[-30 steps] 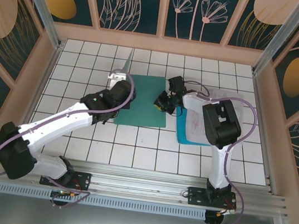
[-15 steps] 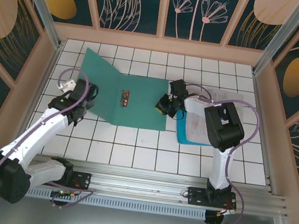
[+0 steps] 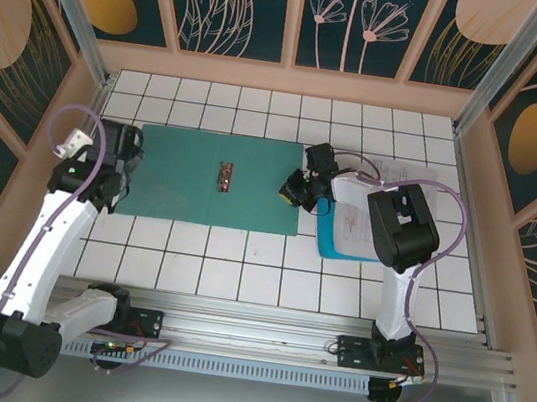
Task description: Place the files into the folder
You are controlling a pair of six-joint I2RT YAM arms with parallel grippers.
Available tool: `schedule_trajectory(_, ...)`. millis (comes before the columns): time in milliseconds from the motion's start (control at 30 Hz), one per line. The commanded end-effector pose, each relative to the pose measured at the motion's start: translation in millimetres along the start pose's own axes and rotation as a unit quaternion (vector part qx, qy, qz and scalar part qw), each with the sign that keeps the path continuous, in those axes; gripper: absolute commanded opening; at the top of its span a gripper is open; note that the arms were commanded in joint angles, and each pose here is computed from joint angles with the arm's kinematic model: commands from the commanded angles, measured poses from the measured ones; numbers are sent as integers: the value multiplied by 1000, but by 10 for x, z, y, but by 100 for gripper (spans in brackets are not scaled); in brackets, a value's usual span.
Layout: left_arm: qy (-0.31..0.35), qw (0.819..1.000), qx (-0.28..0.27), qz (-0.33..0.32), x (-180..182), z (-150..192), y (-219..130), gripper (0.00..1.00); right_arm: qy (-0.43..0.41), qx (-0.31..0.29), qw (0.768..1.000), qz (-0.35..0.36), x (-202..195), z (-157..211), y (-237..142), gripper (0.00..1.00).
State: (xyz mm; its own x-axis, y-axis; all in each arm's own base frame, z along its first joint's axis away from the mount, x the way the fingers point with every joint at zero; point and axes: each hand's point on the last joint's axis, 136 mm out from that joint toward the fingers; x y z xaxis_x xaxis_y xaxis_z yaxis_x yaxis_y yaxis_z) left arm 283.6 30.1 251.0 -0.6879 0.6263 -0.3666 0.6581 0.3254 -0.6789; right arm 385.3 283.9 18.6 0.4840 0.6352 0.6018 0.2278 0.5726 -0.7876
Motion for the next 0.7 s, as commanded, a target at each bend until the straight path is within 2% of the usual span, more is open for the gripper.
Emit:
schedule_trajectory(0, 46, 996, -19, 70, -400, -231, -116, 69, 13, 0, 999, 40, -194, 43, -51, 14)
schedule_trajectory(133, 142, 973, 62, 170, -1099, 29, 40, 53, -38, -28, 999, -14, 292, -45, -371, 23)
schedule_trajectory(200, 194, 956, 100, 194, -1386, 290, 140, 48, -51, -54, 997, -31, 423, -140, -598, 27)
schedule_trajectory(267, 255, 933, 144, 210, -1693, 679, 221, 45, -37, -78, 995, -40, 388, -295, -832, 30)
schedule_trajectory(367, 322, 899, 200, 221, -2062, 1295, 356, 40, 12, -109, 993, -43, 73, -554, -1171, 31)
schedule_trajectory(467, 363, 875, 240, 213, -2259, 1829, 576, 34, 68, -144, 987, -31, -423, -773, -1498, 34)
schedule_trajectory(567, 399, 852, 262, 216, -2425, 2280, 721, 31, 114, -174, 978, -7, -943, -880, -1760, 38)
schedule_trajectory(667, 442, 829, 279, 198, -2442, 2686, 901, 28, 166, -189, 968, 12, -1414, -871, -1918, 42)
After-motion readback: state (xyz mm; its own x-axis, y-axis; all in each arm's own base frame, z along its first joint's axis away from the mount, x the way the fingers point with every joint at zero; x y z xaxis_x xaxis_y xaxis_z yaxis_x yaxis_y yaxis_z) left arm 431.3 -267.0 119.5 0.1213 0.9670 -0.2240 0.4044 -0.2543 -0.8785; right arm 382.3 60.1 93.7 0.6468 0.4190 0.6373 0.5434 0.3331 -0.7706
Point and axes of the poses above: each hand's point on the last joint's axis, 136 mm out from that joint toward the fingers, its own y axis out along the fingers, its own x axis along the line the jaws close on, z = x × y, and after that the axes turned 12 degrees about y, right-handed
